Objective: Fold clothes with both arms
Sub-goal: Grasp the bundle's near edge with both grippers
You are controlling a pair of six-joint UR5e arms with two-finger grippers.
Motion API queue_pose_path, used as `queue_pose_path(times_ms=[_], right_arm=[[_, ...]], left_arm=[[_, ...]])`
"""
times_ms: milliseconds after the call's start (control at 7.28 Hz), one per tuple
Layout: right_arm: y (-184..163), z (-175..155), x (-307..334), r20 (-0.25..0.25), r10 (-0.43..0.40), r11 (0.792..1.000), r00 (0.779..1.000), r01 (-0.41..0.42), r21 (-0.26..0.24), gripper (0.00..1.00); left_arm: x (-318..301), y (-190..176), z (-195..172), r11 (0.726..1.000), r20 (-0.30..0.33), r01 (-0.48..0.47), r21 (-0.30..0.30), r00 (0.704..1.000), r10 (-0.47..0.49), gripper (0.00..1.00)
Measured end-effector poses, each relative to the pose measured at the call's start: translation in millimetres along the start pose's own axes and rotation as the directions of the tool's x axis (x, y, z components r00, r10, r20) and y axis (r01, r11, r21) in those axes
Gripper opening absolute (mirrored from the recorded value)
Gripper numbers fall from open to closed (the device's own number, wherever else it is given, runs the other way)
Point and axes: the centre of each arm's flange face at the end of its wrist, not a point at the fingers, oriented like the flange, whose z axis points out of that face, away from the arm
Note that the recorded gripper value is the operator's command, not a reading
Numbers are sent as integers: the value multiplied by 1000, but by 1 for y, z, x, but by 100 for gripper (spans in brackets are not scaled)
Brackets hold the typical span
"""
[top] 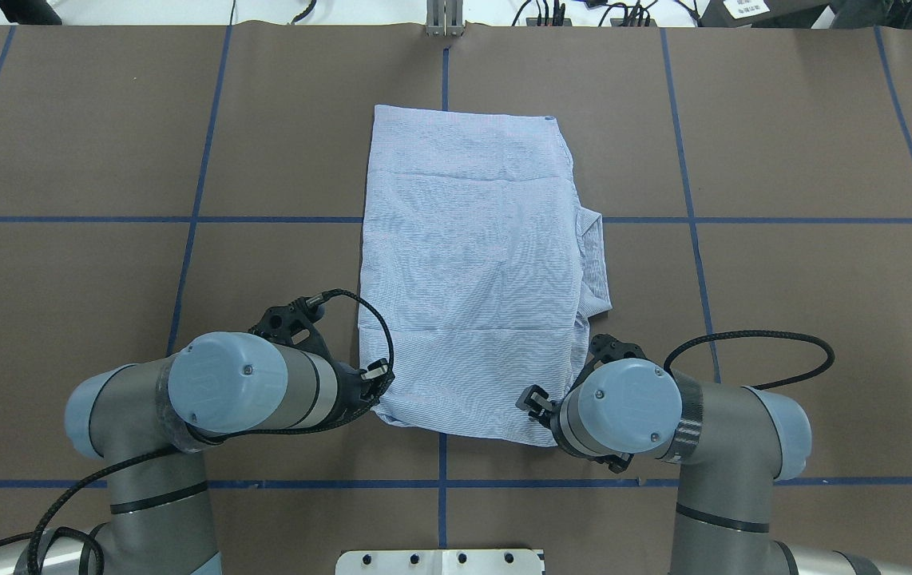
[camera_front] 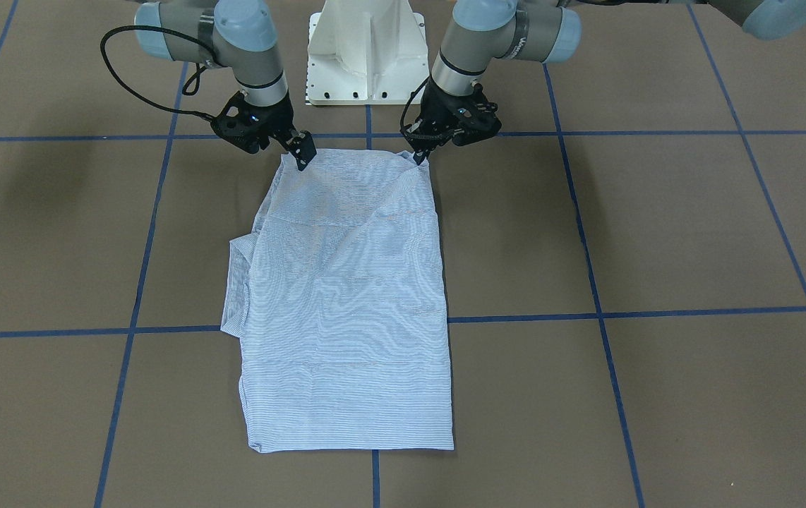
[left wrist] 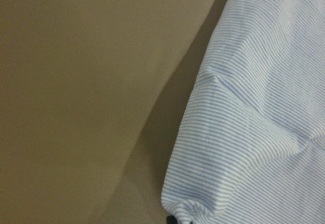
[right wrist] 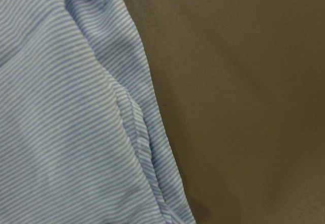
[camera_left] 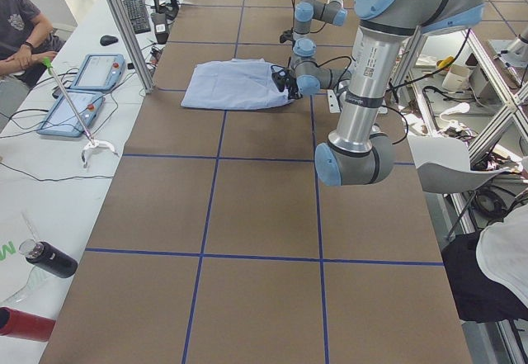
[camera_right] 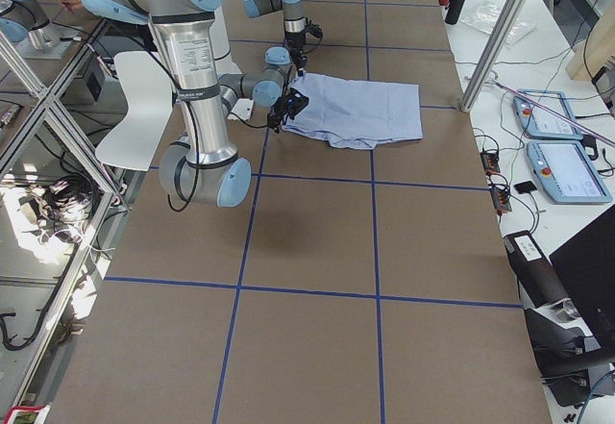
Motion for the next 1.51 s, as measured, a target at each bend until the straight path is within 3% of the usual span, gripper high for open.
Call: queue_pose_path(times_ms=[275,412,686,1236,1510], right_arm=[[2,2,-2,-1,-4,1000,1000,4,-2,91],[2,2,-2,-1,-5,1000,1000,5,-2,84],[1,2,-3,0,-7,1000,1000,7,-3,53],[-3,-8,-12,22,-18,1000,1000,19,-5,16],[-2,-14,-19,35,-18,1000,999,18,-11,17]], left_arm=[[0,0,0,1000,5,1,2,1000,-1,0],[0,0,-1,1000,5,1,2,1000,-1,0],[0,0,-3,1000,3,1,1,1000,-1,0],[5,7,-28,1000,17,2,3,1000,-2,0],[6,8,-33,1000,19,2,4,1000,-2,0]])
